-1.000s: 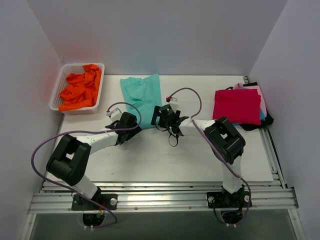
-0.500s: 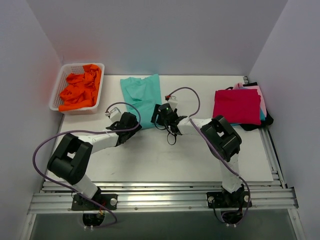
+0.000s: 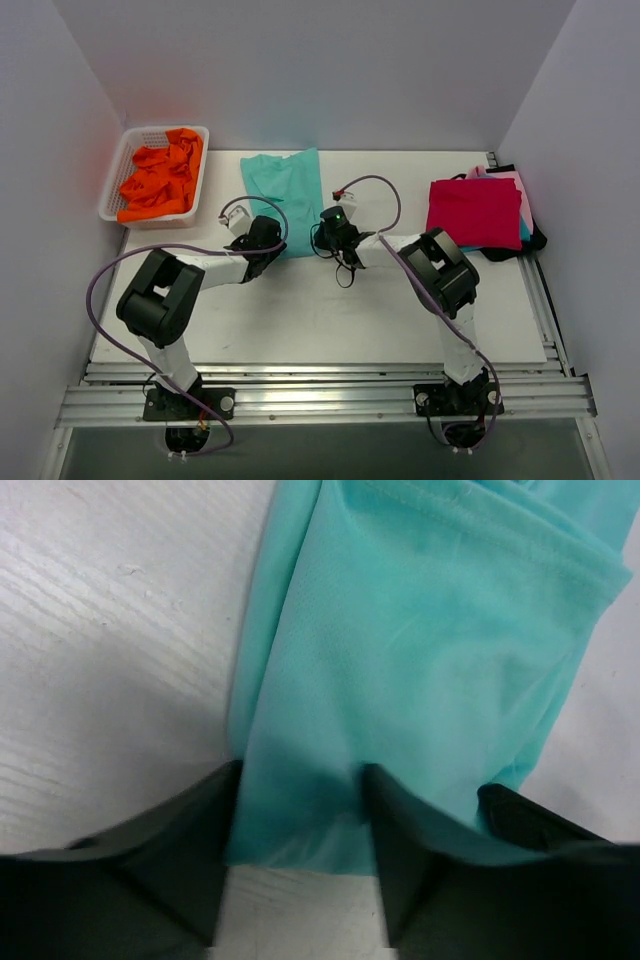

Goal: Fold and stack the t-shirts
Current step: Grab one side of the 2/3 rectangular tshirt with both arms, then fold the long partially folded tshirt into a neat square

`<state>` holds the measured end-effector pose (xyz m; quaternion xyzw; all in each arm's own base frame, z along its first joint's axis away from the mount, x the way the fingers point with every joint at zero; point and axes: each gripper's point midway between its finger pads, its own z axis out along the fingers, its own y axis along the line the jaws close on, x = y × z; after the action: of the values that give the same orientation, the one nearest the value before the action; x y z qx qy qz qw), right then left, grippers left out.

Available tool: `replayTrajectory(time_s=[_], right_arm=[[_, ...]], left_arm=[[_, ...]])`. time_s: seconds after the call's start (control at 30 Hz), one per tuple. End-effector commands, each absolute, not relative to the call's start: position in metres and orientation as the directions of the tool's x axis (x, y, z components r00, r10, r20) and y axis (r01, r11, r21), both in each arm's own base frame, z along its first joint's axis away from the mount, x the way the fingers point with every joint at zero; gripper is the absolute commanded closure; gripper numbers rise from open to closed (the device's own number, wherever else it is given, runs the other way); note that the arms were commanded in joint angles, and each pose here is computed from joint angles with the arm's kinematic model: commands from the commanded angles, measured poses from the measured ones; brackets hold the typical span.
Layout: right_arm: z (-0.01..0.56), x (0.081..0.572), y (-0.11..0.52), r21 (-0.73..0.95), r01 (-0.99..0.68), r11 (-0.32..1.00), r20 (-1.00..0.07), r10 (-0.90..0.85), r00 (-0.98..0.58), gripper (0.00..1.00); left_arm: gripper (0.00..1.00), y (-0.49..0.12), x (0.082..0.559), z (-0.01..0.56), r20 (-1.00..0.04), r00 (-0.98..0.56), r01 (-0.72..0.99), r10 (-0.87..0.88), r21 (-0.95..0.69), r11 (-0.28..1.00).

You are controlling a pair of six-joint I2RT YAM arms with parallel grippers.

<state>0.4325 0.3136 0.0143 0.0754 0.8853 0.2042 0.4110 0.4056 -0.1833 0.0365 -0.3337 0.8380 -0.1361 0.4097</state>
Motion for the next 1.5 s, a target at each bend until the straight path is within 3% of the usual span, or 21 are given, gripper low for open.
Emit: replayTrajectory(time_s=[0.0,0.13,0.23,0.5,1.0,1.23,1.47], right_arm=[[-0.038,0.403,0.295,0.341,0.009,0.94,-0.61,0.229,-0.758,1.0],[-0.04,0.402,0.295,0.343,0.01,0.939,-0.607,0.23,-0.761,1.0],[-0.039,0.399,0.294,0.348,0.013,0.937,-0.604,0.235,-0.762,1.0],[-0.009,0.37,0.278,0.341,0.054,0.939,-0.628,0.271,-0.729,1.0],[0.093,0.191,0.258,0.275,0.046,0.96,-0.732,0.24,-0.637,1.0],[0.167,0.184,0.251,0.323,0.031,0.946,-0.802,0.291,-0.522,1.0],[0.178,0.202,0.246,0.201,0.093,0.975,-0.855,0.22,-0.469,1.0]], left_arm=[[0.49,-0.186,0.395,0.014,-0.564,-0.491,-0.471,-0.664,-0.469,0.747],[0.86,-0.184,0.393,0.014,-0.562,-0.49,-0.475,-0.666,-0.469,0.745],[0.98,-0.183,0.39,0.016,-0.566,-0.494,-0.474,-0.661,-0.462,0.75],[0.98,-0.185,0.347,0.042,-0.607,-0.557,-0.393,-0.567,-0.408,0.824],[0.98,-0.183,0.204,0.124,-0.63,-0.606,-0.232,-0.486,-0.445,0.865],[0.96,-0.168,0.19,0.164,-0.627,-0.565,-0.179,-0.536,-0.54,0.822],[0.89,-0.181,0.216,0.209,-0.699,-0.524,-0.134,-0.486,-0.496,0.858]])
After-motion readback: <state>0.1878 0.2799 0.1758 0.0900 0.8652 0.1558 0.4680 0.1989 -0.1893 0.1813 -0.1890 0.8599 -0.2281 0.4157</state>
